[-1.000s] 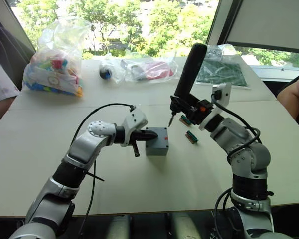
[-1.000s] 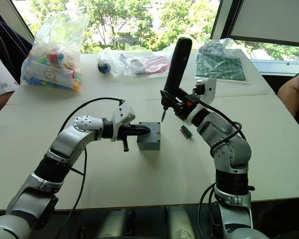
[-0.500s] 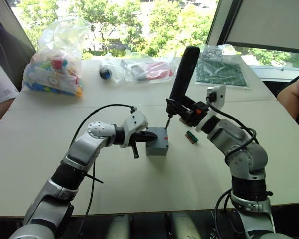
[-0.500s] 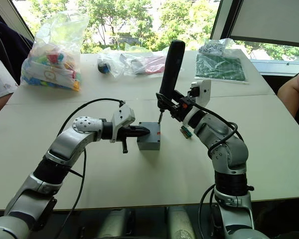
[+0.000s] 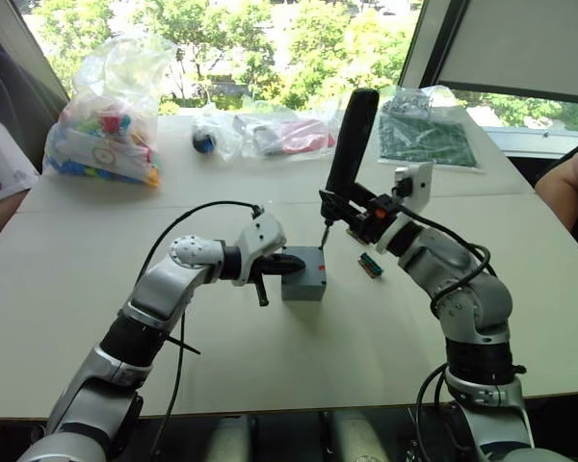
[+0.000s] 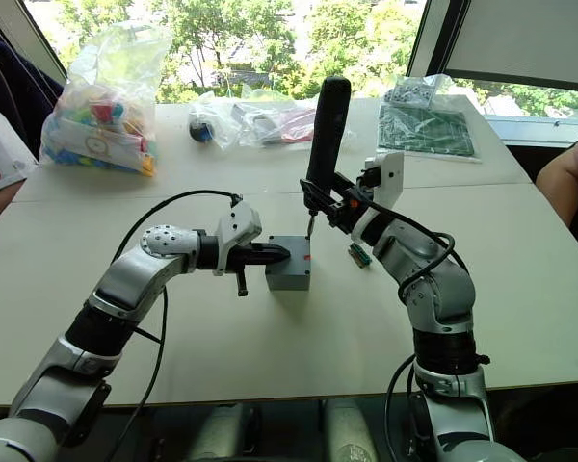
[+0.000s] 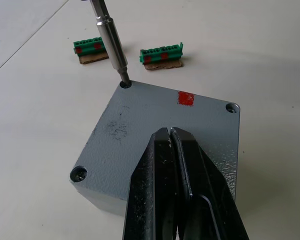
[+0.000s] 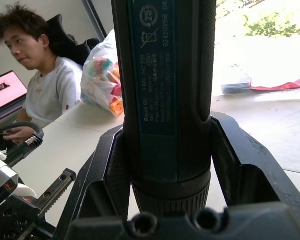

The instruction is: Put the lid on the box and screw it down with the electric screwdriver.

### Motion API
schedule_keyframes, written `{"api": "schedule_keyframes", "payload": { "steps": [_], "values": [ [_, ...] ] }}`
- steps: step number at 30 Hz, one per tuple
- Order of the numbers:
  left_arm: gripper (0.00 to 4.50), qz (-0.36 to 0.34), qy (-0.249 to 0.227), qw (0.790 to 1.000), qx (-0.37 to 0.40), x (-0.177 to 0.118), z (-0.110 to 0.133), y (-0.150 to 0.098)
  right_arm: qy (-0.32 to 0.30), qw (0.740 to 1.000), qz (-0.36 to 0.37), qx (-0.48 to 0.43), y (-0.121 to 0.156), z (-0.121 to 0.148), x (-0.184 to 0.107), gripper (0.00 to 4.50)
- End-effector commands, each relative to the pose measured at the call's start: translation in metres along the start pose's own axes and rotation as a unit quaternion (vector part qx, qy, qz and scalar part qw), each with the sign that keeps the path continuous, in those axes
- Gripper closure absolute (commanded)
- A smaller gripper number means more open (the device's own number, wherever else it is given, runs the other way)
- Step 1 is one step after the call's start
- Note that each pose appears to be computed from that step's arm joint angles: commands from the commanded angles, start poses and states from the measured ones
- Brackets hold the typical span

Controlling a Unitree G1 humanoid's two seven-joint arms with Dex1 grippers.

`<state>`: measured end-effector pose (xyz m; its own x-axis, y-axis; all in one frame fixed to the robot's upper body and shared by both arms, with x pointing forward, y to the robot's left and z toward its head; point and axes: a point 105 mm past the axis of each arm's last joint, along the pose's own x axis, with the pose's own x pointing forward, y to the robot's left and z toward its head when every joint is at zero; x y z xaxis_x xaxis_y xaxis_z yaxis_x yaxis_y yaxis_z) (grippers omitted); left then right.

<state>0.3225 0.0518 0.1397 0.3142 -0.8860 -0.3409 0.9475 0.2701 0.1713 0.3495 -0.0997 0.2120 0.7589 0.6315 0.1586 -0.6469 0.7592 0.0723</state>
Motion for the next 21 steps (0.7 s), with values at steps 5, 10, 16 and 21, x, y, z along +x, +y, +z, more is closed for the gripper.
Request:
{"api": "schedule_keyframes", "payload": {
  "steps": [5,10,16,21],
  "values": [
    [4.50,0.000,0.009,1.000,-0.002,0.000,-0.005,-0.002,-0.023,0.999,0.020,-0.031,0.010,0.012,0.001,2.66],
    [4.50,0.000,0.012,1.000,-0.007,0.000,-0.008,-0.002,0.031,0.998,0.043,-0.046,0.024,-0.022,-0.005,2.66],
    [4.50,-0.001,0.012,1.000,-0.009,0.001,-0.009,-0.004,0.062,0.997,0.019,-0.040,0.018,-0.045,-0.012,2.66],
    [4.50,-0.002,0.011,1.000,-0.010,0.003,-0.010,-0.005,0.074,0.996,0.005,-0.050,0.010,-0.049,-0.012,2.66]
  ]
}}
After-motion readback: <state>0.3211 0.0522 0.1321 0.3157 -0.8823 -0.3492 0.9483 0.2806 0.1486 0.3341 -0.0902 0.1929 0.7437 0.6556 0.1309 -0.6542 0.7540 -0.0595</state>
